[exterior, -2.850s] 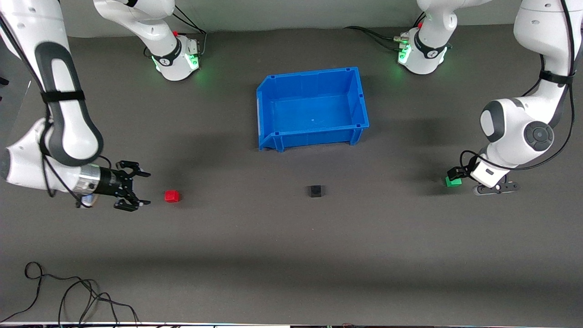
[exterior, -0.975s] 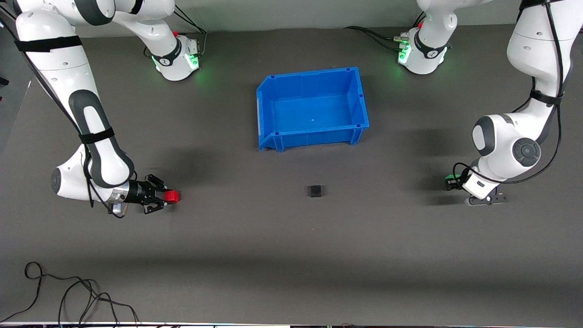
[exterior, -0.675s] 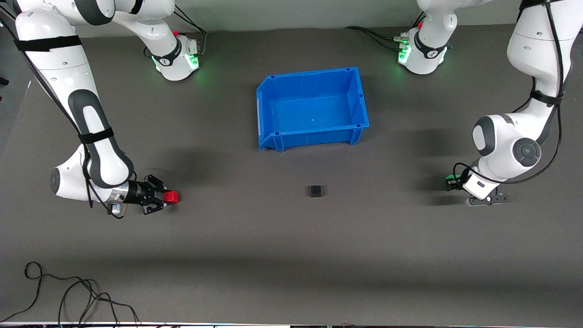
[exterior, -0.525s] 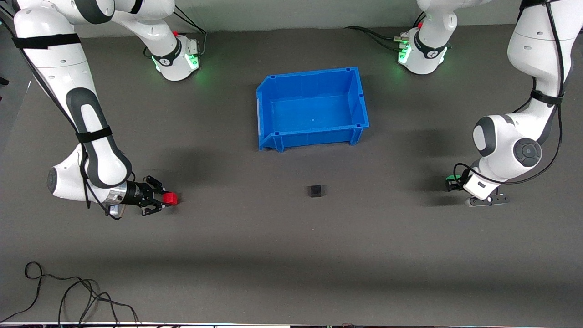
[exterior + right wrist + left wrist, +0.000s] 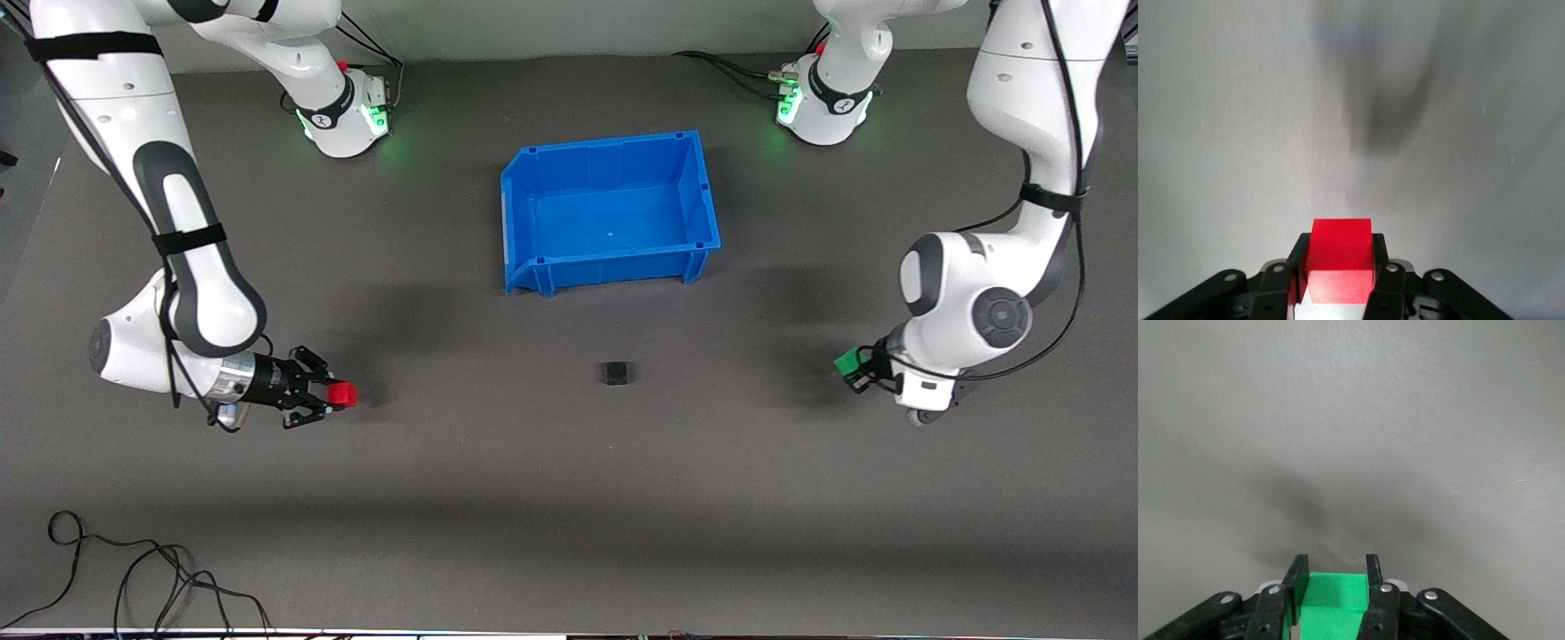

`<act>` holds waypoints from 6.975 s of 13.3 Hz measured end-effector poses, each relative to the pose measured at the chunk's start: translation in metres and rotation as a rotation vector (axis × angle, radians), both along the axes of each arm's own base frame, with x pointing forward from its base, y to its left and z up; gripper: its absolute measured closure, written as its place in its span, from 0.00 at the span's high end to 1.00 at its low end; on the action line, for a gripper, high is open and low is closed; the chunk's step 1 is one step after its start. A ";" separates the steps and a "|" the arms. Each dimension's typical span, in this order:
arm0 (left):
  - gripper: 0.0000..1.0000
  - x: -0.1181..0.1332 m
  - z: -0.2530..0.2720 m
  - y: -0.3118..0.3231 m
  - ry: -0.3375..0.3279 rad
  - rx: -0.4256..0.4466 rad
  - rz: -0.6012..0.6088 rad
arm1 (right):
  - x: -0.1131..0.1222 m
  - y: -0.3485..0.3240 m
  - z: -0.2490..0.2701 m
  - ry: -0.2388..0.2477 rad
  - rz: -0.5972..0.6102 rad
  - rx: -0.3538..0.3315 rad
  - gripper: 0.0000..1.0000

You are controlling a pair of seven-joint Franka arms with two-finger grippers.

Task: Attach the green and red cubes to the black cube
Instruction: 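Carry the red cube and the green cube toward the black cube, then press the red and green cubes against the black cube from both sides, then open both grippers and lift them away from the joined cubes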

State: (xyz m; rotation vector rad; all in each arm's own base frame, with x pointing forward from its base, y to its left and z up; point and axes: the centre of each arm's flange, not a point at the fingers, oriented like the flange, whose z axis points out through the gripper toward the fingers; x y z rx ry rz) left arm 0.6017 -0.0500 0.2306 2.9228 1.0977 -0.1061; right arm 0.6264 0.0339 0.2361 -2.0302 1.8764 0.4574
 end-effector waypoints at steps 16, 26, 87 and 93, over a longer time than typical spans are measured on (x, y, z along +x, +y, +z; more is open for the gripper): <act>0.40 -0.031 -0.033 -0.223 0.028 -0.051 0.804 | -0.046 0.364 -0.020 -0.021 -0.181 -0.038 0.40; 0.40 -0.035 -0.039 -0.293 0.032 -0.069 0.942 | -0.041 0.413 -0.053 -0.055 -0.122 -0.035 0.42; 1.00 0.018 0.178 -0.112 0.077 0.122 0.530 | -0.001 0.170 0.242 -0.049 0.558 -0.351 1.00; 1.00 -0.016 0.273 -0.030 0.130 0.100 0.163 | -0.033 0.117 0.319 -0.133 0.816 -0.465 1.00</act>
